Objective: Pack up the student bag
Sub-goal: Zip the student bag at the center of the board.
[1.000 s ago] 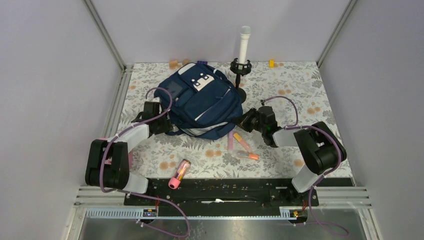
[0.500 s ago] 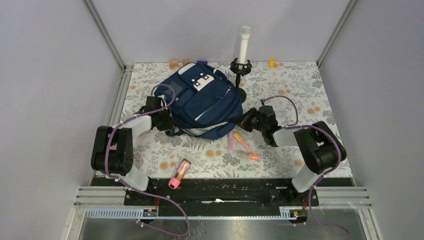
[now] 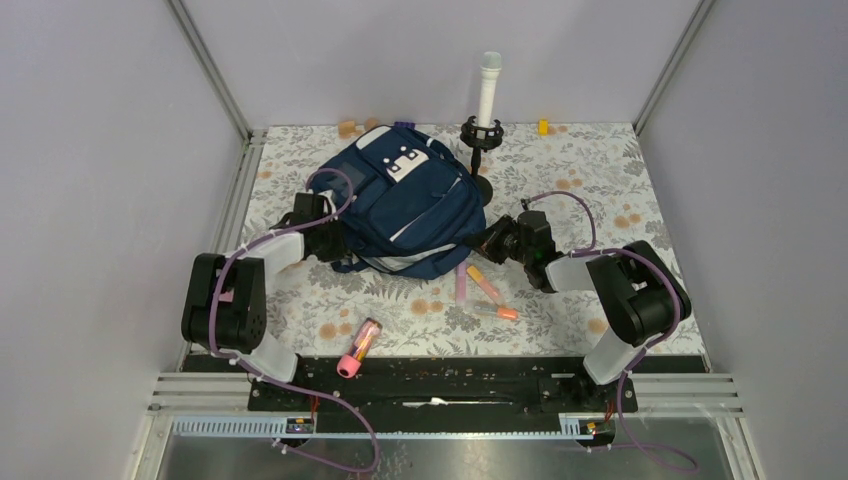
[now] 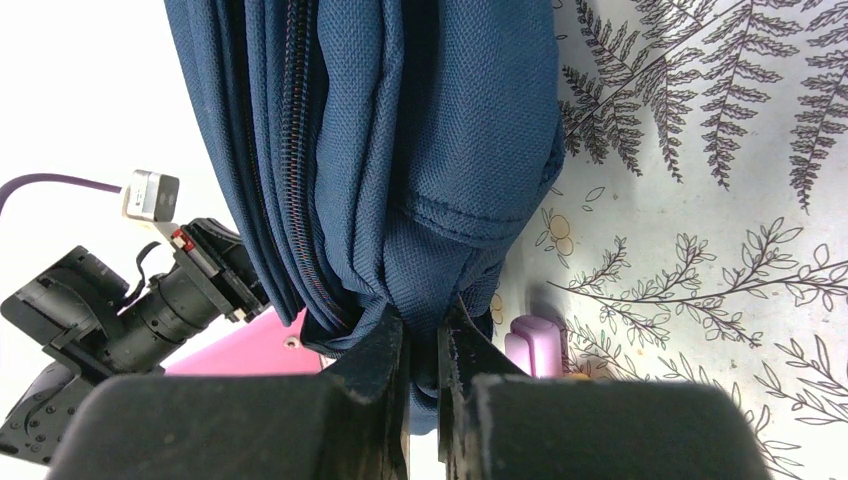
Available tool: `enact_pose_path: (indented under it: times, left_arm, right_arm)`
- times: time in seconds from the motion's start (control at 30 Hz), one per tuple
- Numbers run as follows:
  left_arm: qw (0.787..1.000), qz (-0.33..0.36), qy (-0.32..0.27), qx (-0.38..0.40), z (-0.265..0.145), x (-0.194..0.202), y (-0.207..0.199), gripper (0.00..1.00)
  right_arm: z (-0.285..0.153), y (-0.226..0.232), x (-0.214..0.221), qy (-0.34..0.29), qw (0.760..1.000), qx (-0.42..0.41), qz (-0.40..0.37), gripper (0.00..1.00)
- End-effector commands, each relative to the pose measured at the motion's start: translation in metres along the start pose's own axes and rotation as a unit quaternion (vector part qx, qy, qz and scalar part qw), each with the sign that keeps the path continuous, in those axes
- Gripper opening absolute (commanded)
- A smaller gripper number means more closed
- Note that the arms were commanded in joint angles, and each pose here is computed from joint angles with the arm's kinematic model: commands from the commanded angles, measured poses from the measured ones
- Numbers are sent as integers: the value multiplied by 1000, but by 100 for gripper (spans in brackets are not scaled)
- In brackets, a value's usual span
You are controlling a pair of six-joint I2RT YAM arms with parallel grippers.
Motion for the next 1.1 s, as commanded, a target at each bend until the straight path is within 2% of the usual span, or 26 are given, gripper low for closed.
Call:
enact_pose_path:
  times: [0.0, 0.3, 0.5, 1.07]
  left_arm:
    - [999, 26, -45, -3, -18, -14, -10, 0]
    - [996, 46, -70, 7, -42, -9, -35, 0]
    - [996, 59, -68, 24, -53, -1, -52, 0]
    - [991, 93, -64, 70, -47, 7, -110, 0]
  right_arm:
    - [4, 38, -29, -63, 996, -69, -9, 0]
    - [-2, 31, -28, -77, 995, -68, -6, 0]
    - [-2, 29, -28, -82, 994, -69, -1, 0]
    - [1, 25, -2, -80, 995, -60, -8, 0]
Point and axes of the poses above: each gripper's point midway between its finger pads, its own z axis out along the fingers, its own y axis along the line the jaws close on, x = y × z, the point moved 4 cm from there along -z, back along the fingers, and after that the axes turned 10 degrees about z, right-handed, at the moved point
